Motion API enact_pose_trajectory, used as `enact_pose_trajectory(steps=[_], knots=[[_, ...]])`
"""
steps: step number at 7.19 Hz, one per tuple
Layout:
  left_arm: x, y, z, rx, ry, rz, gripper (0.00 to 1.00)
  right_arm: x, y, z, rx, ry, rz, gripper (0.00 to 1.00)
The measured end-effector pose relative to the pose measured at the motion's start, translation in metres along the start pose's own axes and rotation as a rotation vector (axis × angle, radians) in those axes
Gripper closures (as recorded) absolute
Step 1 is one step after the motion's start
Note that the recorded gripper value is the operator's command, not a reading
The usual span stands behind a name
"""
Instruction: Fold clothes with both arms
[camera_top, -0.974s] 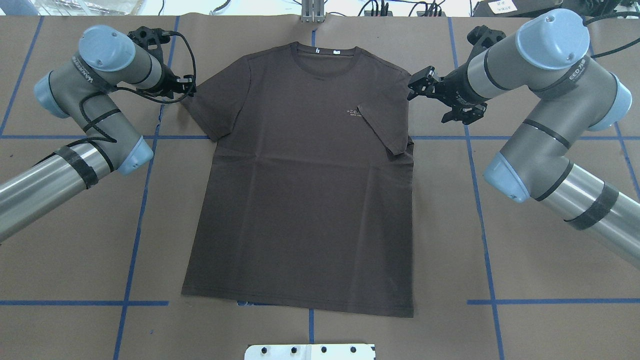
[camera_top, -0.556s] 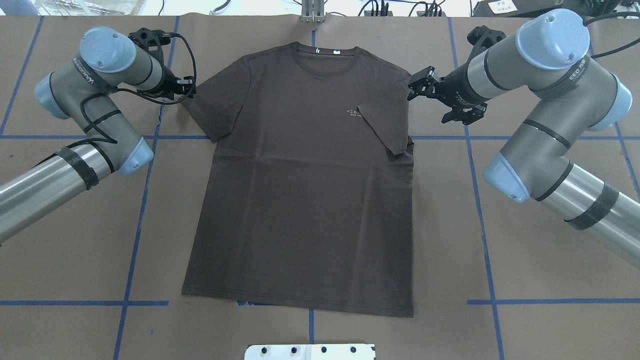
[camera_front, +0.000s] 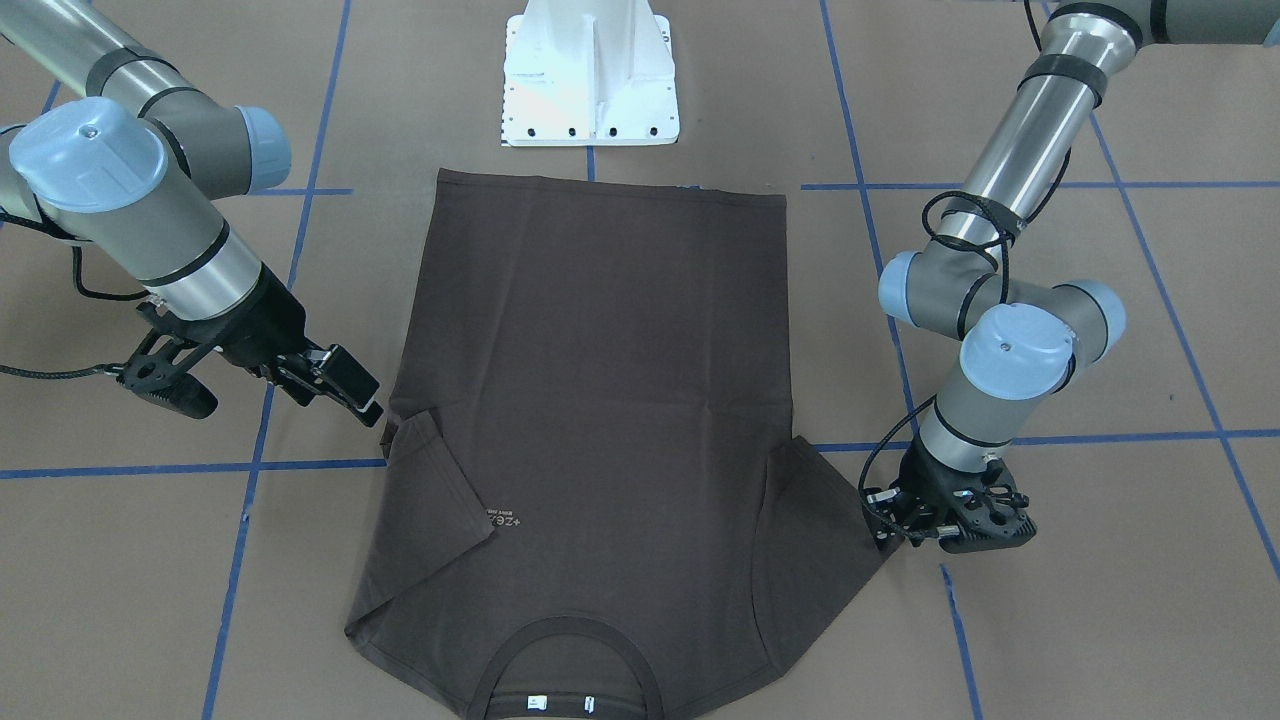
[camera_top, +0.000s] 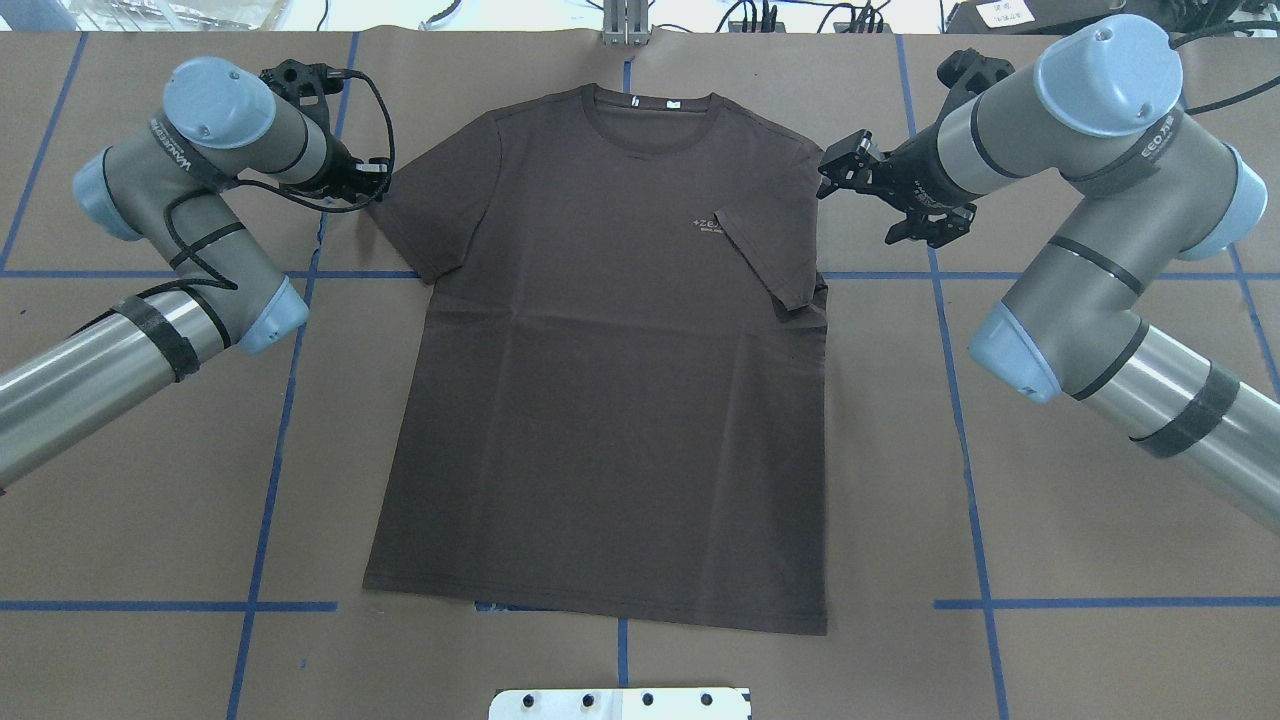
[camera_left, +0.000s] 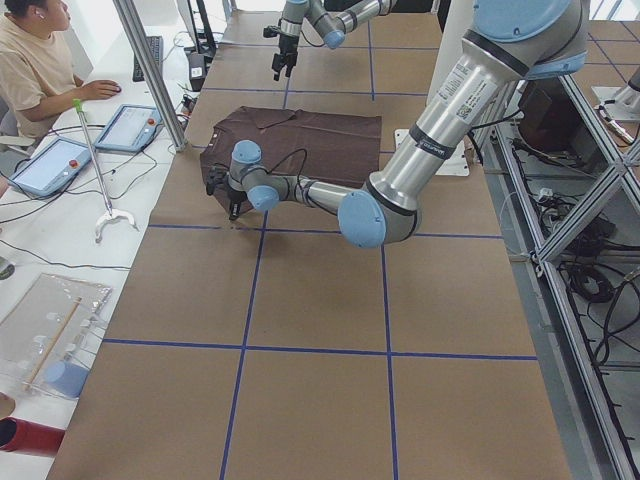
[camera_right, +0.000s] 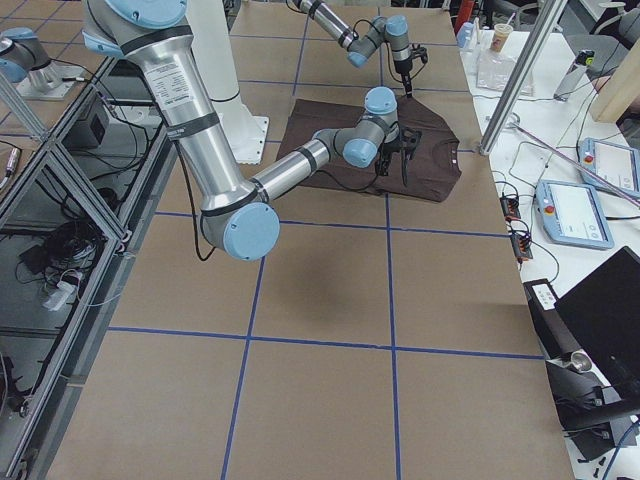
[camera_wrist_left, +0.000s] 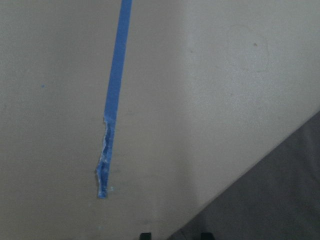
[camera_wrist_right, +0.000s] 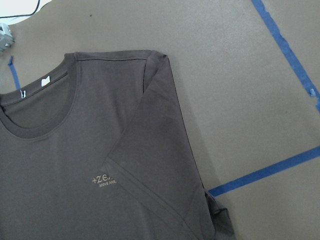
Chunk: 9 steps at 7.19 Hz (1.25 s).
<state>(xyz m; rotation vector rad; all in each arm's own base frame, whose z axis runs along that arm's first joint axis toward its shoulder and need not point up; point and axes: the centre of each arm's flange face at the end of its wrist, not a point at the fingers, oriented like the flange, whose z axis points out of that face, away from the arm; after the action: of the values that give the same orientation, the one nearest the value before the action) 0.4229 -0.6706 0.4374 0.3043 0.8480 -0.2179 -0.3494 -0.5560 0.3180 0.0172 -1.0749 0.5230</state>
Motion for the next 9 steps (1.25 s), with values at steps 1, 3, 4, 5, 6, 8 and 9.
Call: enact_pose_trajectory(steps=[1, 3, 4, 5, 6, 8, 9], knots=[[0.002, 0.000, 0.000, 0.000, 0.002, 0.003, 1.00, 0.000, -0.001, 0.000, 0.001, 0.000, 0.001, 0.00], [0.010, -0.002, -0.004, 0.002, 0.014, 0.013, 1.00, 0.000, -0.001, -0.001, 0.001, 0.000, 0.001, 0.00], [0.018, -0.004, -0.009, -0.002, 0.029, 0.016, 1.00, 0.000, -0.001, -0.001, 0.001, 0.000, 0.001, 0.00], [0.034, -0.007, -0.017, -0.013, 0.054, 0.017, 1.00, 0.000, -0.001, -0.001, 0.001, 0.000, 0.001, 0.00], [0.057, -0.013, -0.027, -0.023, 0.077, 0.002, 1.00, 0.000, -0.001, -0.001, 0.002, 0.000, 0.002, 0.00], [0.103, -0.018, -0.041, -0.036, 0.103, -0.052, 1.00, 0.003, -0.002, 0.001, 0.002, 0.004, 0.005, 0.00], [0.121, -0.015, -0.041, -0.044, 0.111, -0.072, 1.00, 0.004, -0.002, 0.002, 0.003, 0.006, 0.006, 0.00]])
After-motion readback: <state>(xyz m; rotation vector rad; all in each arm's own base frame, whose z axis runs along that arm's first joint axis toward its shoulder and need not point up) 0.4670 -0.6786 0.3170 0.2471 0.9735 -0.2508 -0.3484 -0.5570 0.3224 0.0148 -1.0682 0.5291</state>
